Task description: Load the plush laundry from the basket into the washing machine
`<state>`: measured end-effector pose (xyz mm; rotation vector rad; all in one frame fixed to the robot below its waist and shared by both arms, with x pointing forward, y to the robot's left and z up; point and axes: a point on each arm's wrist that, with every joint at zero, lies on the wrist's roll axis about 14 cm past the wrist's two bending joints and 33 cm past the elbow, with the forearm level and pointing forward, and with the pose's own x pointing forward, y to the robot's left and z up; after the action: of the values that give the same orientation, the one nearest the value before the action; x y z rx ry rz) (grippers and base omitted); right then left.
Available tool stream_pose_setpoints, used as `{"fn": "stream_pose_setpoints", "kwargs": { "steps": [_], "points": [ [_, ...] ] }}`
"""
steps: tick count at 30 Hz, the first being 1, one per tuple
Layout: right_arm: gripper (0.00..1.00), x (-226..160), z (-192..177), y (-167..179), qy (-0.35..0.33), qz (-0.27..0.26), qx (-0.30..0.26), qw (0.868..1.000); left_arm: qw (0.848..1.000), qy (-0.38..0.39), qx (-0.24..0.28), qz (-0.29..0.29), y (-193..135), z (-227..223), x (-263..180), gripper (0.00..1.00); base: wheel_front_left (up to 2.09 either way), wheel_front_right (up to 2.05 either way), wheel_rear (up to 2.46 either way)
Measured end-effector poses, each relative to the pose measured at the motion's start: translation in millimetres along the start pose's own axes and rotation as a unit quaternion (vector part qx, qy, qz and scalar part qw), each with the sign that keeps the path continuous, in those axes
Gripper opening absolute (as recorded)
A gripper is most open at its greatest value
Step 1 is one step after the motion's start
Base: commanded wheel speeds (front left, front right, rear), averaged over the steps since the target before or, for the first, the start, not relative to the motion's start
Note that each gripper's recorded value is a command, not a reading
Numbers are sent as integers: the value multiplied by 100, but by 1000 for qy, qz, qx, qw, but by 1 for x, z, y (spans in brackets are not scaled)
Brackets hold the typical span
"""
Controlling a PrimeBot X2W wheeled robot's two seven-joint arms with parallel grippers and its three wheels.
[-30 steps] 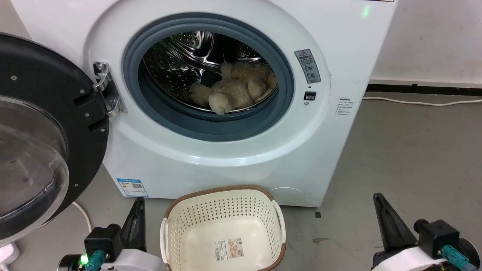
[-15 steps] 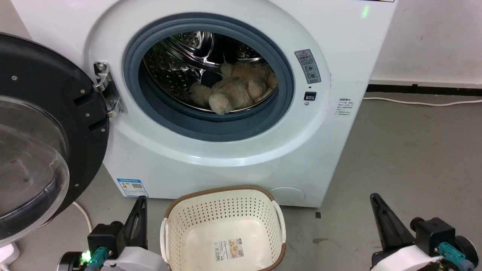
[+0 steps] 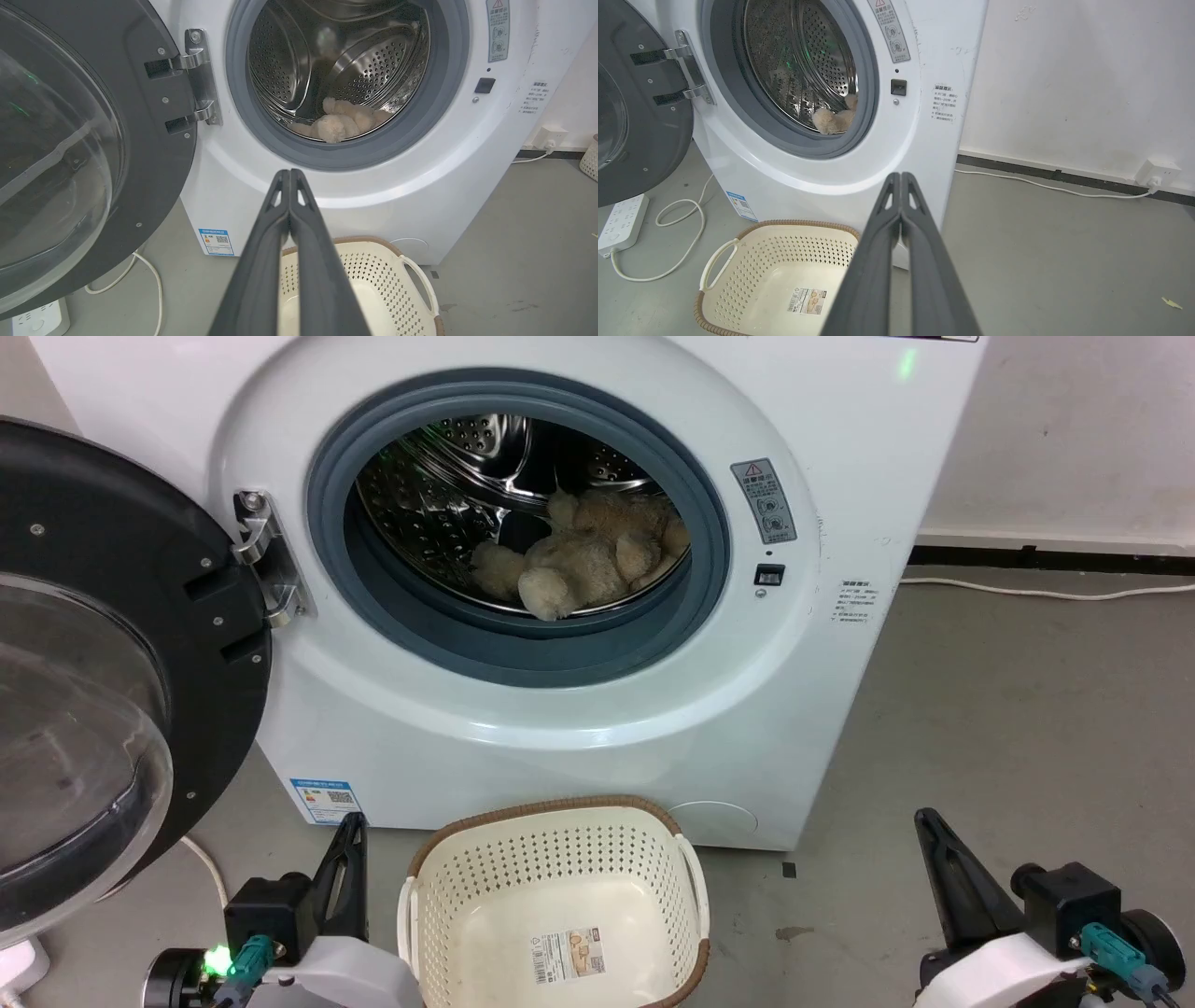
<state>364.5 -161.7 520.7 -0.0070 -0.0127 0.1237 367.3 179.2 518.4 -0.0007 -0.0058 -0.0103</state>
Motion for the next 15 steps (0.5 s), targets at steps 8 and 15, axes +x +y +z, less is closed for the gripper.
{"fn": "stream_pose_setpoints", "kwargs": {
  "steps": [8, 15],
  "points": [
    [0, 1, 0, 0, 5, 1, -5, 1000, 1000, 3, 5, 0, 0, 1, 1, 0, 0, 0, 0],
    [0, 1, -1, 1, 10, 2, -9, 1000, 1000, 7, 11, 3, 0, 1, 1, 0, 0, 0, 0]
  ]
}}
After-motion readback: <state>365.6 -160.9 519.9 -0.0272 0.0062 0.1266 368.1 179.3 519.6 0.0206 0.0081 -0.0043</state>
